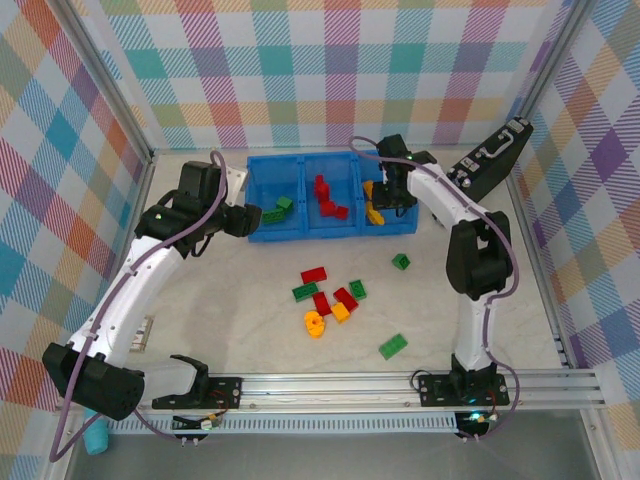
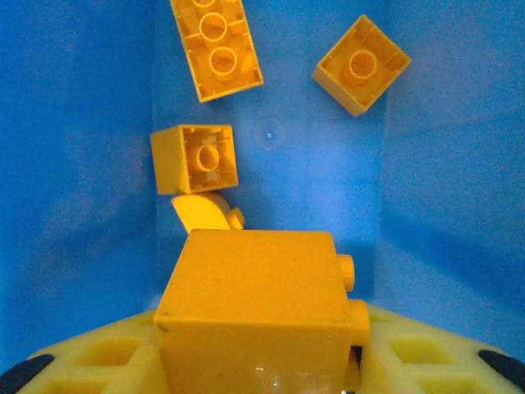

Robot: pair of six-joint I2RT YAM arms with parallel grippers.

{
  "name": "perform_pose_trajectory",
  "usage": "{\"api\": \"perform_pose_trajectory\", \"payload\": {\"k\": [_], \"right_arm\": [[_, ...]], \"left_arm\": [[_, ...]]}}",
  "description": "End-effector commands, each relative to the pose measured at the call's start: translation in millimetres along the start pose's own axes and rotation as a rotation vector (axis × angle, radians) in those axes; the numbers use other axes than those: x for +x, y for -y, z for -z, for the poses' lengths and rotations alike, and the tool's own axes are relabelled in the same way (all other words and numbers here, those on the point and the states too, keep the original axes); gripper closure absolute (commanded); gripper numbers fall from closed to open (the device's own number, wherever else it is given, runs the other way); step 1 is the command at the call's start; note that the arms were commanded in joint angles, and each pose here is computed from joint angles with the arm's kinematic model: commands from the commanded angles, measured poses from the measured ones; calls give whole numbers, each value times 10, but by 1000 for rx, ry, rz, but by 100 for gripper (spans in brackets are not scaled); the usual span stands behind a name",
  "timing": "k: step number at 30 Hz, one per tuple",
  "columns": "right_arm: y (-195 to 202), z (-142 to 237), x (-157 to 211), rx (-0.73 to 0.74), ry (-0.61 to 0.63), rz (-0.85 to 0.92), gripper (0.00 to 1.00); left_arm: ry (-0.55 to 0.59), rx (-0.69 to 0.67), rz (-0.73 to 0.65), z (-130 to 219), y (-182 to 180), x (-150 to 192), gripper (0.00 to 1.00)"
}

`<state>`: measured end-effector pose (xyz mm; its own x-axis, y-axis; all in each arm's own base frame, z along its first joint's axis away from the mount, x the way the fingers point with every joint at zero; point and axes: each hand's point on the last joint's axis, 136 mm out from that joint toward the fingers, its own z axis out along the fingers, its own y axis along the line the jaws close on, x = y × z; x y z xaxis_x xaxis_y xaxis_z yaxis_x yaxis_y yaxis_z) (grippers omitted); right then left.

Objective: Sort the legos into containers by color
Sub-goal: Place the lego in the container, then pick up the lego from the bottom-center of the table.

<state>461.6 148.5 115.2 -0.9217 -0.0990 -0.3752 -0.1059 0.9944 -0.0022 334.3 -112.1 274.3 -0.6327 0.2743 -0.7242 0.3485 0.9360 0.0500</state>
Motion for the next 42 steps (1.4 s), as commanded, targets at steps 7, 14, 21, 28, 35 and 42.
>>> {"api": "perform_pose_trajectory", "payload": {"k": [7, 14, 21, 28, 35, 42], "right_arm": [[-30, -206, -84, -23, -31, 14, 50], [-19, -262, -37, -19, -50, 17, 44], [8, -130, -41, -12, -25, 14, 41], [30, 396, -21, -30, 45, -1, 39], [-242, 790, 443, -102, 52, 59, 38], [-632, 739, 1369, -205, -67, 174, 36]], "left_arm": [[1, -7, -11, -13, -20, -37, 30], [-3, -4, -10, -20, -15, -31, 30], [2, -6, -11, 7, -19, -35, 30], [9, -4, -12, 17, -16, -53, 30], [19, 11, -9, 41, 9, -71, 30], [52, 27, -5, 136, 35, -125, 30]]}}
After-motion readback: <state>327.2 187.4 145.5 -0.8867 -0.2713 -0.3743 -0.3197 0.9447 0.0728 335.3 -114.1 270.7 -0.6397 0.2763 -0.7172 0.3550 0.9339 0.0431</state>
